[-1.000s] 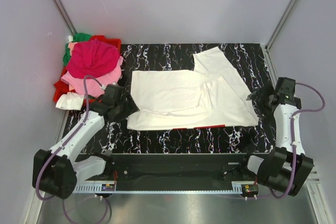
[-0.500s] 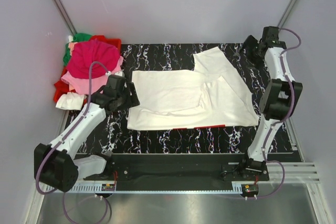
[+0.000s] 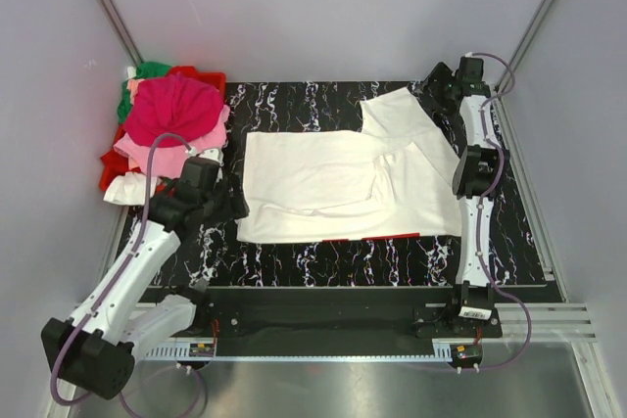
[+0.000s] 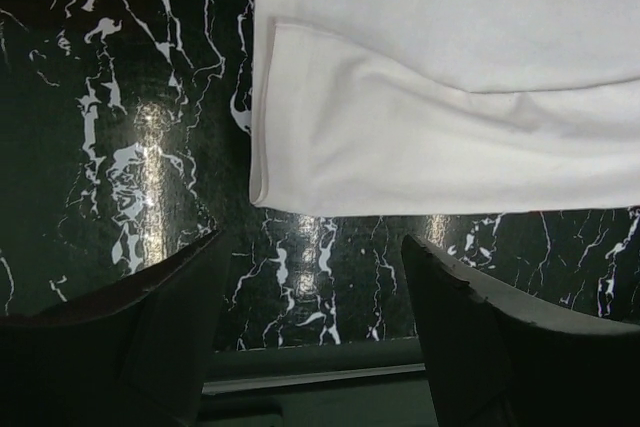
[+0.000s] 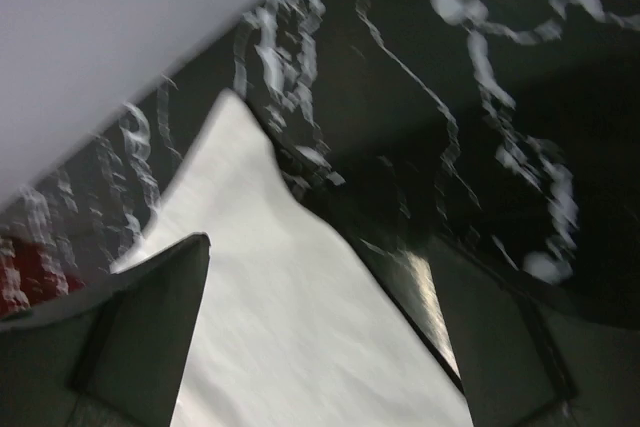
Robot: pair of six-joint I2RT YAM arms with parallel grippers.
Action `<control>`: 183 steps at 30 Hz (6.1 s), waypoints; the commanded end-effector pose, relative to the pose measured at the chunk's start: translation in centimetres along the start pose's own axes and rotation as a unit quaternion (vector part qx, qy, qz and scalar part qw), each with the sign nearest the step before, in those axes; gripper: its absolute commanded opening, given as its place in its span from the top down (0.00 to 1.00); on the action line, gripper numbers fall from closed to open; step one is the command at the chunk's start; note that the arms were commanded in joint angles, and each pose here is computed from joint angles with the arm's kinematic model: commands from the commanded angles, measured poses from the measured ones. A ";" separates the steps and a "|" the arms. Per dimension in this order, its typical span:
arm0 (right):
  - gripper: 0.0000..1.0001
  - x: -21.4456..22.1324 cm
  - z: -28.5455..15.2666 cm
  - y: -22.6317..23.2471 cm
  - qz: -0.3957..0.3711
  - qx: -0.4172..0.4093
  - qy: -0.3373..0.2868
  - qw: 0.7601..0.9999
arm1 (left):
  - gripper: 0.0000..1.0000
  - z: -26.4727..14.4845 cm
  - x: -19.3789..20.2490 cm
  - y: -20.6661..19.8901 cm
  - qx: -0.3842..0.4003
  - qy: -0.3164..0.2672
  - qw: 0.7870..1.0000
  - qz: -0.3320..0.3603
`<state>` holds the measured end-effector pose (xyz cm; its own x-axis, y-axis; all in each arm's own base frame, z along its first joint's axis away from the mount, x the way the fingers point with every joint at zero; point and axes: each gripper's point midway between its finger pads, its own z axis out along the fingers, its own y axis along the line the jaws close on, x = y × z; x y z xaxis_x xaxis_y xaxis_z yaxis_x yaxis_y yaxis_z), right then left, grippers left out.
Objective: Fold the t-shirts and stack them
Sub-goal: Fold the tshirt
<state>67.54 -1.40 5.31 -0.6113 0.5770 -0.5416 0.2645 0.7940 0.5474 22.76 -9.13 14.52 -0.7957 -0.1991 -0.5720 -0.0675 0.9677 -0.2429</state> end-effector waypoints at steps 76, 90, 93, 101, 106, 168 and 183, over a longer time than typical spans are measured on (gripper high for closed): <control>1.00 10.4 -28.2 8.0 -0.176 -0.017 -0.160 0.971 | 0.24 26.6 -20.2 0.7 -0.108 0.033 0.990 -0.084; 1.00 10.8 -28.4 6.1 -0.180 0.013 -0.171 0.969 | 0.23 27.5 -21.9 1.0 -0.096 -0.005 0.987 -0.129; 1.00 10.5 -28.5 6.0 -0.182 0.019 -0.174 0.967 | 0.23 28.2 -21.6 1.0 -0.091 0.001 0.986 -0.140; 1.00 10.9 -28.0 5.2 -0.181 0.027 -0.167 0.969 | 0.14 26.7 -23.6 0.9 -0.085 -0.042 0.983 -0.154; 1.00 10.9 -27.8 5.0 -0.179 0.028 -0.167 0.969 | 0.20 28.4 -21.7 1.1 -0.087 -0.015 0.984 -0.156; 1.00 9.4 -31.7 -4.0 -0.165 0.214 -0.264 0.926 | 0.94 10.6 -3.0 -0.5 -0.086 0.058 0.990 -0.094; 0.06 13.2 -32.6 -5.6 -0.013 0.192 -0.147 0.970 | 0.23 4.0 -2.8 -0.8 -0.044 0.037 0.997 -0.053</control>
<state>33.35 -4.96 14.22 -0.4420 0.3892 -0.8082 0.5513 0.8286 0.0975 26.50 -10.00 8.89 -0.8598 -0.3230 -0.3955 -0.2666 0.9445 -0.1918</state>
